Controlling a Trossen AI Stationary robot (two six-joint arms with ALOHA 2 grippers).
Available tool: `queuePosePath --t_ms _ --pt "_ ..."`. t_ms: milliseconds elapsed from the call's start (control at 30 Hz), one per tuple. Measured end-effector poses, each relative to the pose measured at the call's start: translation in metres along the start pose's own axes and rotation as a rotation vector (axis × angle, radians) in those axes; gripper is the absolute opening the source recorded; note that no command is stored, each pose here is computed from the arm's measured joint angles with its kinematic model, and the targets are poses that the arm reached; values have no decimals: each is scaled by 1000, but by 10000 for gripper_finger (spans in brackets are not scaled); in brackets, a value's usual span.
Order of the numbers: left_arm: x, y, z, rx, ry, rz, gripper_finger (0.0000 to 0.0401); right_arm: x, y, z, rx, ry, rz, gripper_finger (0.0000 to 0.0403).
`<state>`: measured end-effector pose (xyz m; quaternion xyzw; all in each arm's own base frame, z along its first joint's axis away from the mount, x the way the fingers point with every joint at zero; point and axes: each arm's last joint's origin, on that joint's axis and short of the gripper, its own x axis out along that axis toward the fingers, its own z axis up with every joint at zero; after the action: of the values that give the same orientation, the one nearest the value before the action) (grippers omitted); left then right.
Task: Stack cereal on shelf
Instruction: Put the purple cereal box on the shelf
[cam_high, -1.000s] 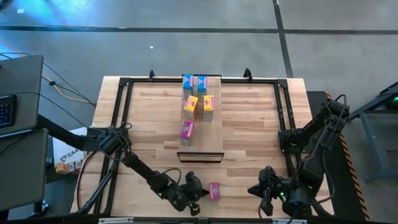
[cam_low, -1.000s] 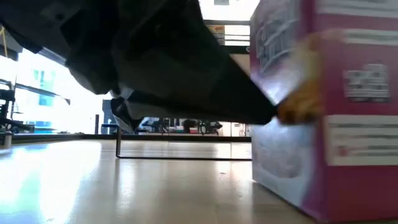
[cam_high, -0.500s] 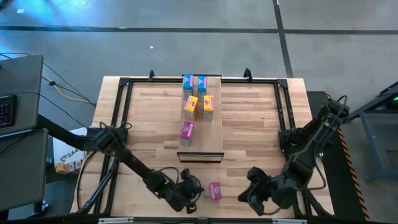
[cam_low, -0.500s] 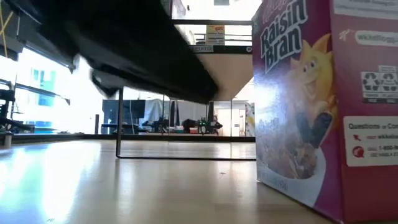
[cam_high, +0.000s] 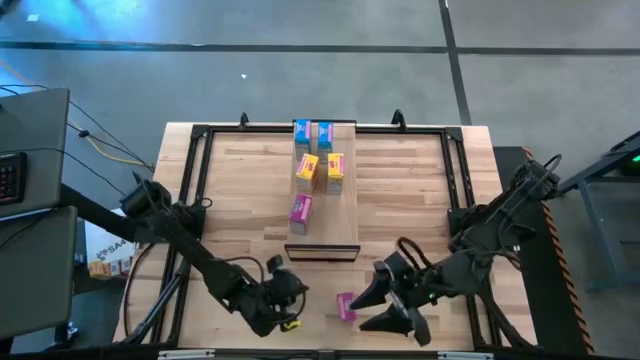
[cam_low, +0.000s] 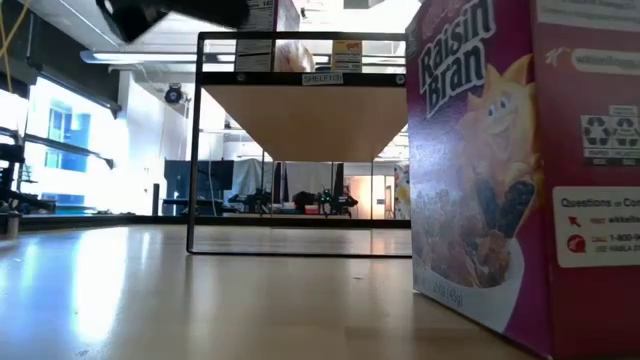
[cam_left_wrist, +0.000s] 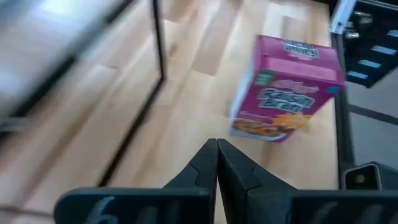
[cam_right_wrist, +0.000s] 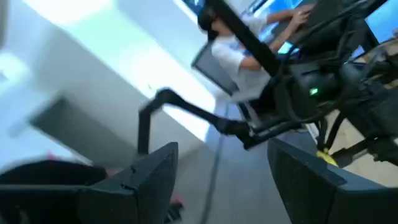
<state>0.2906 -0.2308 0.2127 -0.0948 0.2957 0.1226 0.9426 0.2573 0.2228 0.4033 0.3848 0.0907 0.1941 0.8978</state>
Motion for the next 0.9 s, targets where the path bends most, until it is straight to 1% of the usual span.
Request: queuePosePath --t_ms 67,133,200,233,367,500,567,667,733,900 --pt "-9 2 5 -10 -13 1 0 6 9 11 -57 76 -43 247" --pt "-15 5 10 -19 -15 2 0 10 15 18 -97 179 -140 248" --pt "-23 8 14 -29 -17 -5 0 10 17 22 -101 270 -261 248" --pt "-27 9 17 -32 -19 -11 0 11 17 22 -83 312 -326 248" --pt "-42 17 25 -16 -13 -14 0 16 12 8 53 460 -567 248" --pt "-52 25 33 38 -10 -10 0 27 4 -13 251 532 -753 248" --pt "-53 29 36 76 -3 -14 0 40 -4 -23 332 532 -799 248" --pt "-54 33 42 132 22 -54 0 56 -20 -34 436 514 -882 248" --pt "-54 35 45 172 40 -82 0 64 -32 -38 487 508 -939 248" --pt "-52 41 51 252 59 -112 0 81 -60 -43 602 460 -1055 248"
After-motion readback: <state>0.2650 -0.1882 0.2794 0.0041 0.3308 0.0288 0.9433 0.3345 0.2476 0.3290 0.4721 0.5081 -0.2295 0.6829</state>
